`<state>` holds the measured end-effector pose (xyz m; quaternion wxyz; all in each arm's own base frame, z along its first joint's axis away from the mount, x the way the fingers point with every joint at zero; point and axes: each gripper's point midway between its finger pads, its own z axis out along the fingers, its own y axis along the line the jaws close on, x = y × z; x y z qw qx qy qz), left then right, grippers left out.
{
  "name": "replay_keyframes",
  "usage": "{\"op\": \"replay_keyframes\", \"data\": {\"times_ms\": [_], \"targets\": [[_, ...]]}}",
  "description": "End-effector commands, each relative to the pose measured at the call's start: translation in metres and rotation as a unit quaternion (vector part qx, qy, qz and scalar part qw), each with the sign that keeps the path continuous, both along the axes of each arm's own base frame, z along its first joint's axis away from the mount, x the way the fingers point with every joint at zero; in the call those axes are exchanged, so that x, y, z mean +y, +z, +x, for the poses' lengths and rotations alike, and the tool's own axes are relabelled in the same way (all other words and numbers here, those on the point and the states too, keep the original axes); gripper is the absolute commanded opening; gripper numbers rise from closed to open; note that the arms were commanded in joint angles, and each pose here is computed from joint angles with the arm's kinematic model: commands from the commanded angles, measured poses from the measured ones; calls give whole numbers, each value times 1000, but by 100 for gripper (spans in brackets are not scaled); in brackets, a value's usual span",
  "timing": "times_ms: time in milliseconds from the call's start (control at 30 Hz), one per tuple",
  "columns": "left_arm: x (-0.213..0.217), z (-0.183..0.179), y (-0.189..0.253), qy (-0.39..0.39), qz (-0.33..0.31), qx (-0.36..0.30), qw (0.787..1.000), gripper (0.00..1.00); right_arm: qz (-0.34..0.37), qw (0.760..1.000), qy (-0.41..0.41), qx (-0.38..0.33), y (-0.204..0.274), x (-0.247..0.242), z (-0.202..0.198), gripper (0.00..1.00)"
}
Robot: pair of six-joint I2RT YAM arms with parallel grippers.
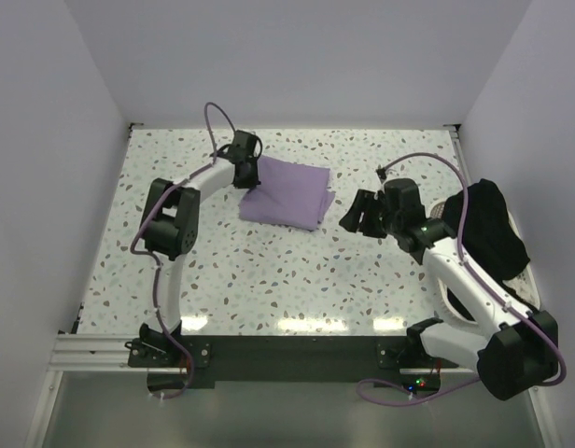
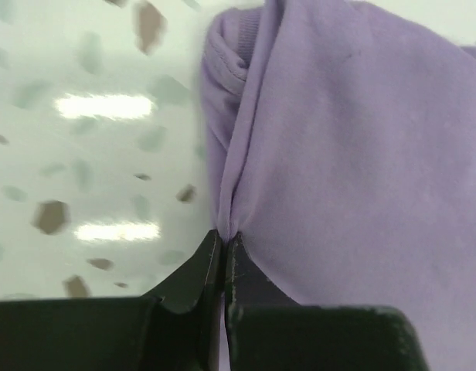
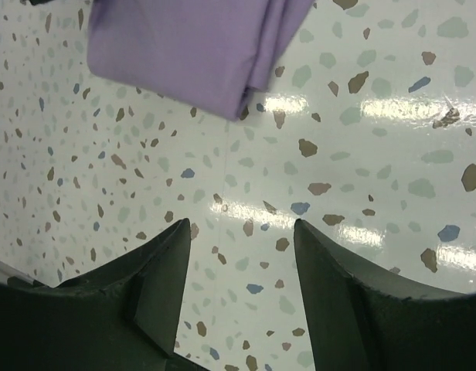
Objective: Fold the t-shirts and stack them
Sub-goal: Neatly place the folded tshirt to the corner
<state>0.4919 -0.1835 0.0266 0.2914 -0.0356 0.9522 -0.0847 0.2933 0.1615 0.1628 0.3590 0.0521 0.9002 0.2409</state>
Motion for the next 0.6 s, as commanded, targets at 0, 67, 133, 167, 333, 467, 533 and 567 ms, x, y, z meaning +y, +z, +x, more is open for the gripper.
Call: {"op": "replay_keyframes", "data": {"times_ms": [0,67,133,167,333,467,533,567], "targets": [[86,20,7,55,192,-14,980,0,-12,1000,15,-3,-1,-3,-16,59],[108,32,16,69,234,-28,969,0,-14,1000,21,1,-4,-5,-23,59],[139,42,23,81,280,-34,956,0,-10,999,30,4,-6,-3,-29,59],[156,49,28,91,291,-41,951,0,-10,999,32,3,-6,-3,-31,59],[214,64,39,121,344,-57,930,0,-20,999,42,9,-13,-7,-39,59],[250,89,51,128,387,-100,907,0,-24,998,51,11,-16,-6,-41,59],[262,102,51,132,397,-106,902,0,-23,998,51,12,-18,-6,-41,59],[270,106,50,135,397,-107,902,0,-22,998,50,12,-19,-6,-41,58]]}}
